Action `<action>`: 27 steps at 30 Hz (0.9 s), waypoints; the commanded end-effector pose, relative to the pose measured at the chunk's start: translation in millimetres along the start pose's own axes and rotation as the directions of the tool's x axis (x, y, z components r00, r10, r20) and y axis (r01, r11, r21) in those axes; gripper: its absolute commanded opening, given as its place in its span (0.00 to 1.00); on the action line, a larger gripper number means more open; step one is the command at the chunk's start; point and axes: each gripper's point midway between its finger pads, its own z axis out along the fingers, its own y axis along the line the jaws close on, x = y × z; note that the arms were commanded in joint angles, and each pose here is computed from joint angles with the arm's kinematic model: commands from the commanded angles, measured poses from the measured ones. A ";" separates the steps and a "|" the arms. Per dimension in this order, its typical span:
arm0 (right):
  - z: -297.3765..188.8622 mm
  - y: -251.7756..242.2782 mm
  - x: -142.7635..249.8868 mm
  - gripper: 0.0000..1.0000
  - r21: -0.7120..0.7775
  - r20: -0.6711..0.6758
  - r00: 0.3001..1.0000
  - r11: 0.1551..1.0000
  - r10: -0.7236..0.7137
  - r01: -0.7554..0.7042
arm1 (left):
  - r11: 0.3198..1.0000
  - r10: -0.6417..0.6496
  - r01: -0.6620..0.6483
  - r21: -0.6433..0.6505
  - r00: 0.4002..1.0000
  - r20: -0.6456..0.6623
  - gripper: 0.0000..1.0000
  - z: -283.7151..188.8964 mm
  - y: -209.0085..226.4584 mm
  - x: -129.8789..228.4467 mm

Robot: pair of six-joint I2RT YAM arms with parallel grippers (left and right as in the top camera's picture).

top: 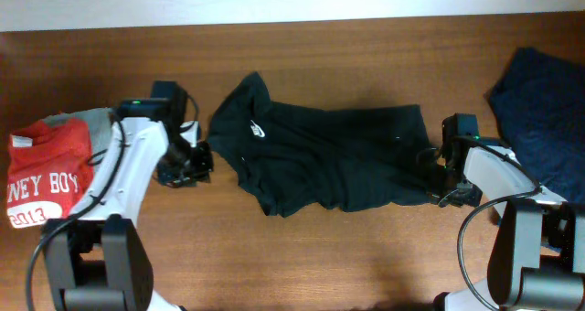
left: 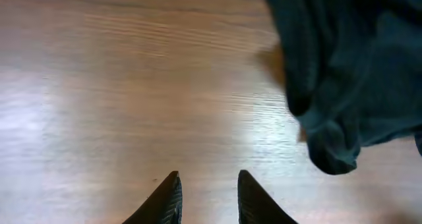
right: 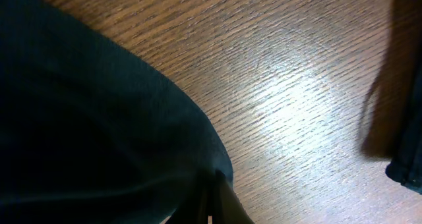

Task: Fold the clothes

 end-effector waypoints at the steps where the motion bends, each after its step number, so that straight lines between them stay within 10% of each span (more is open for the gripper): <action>1: -1.3 -4.4 -6.8 0.04 0.024 0.015 1.000 1.000 0.018 -0.018 | 0.999 0.028 -0.028 -0.017 0.999 -0.025 0.29 13.2 -10.6 11.2; 14: -1.3 -4.4 -6.8 0.04 0.024 0.015 1.000 1.000 0.018 -0.018 | 0.978 0.097 -0.087 0.190 0.994 -0.043 0.56 55.2 -68.7 33.0; 27: -1.3 -4.4 -6.9 0.04 0.024 0.016 1.000 1.000 0.018 -0.019 | 0.946 0.159 -0.151 0.287 0.987 -0.006 0.56 69.2 -120.8 45.8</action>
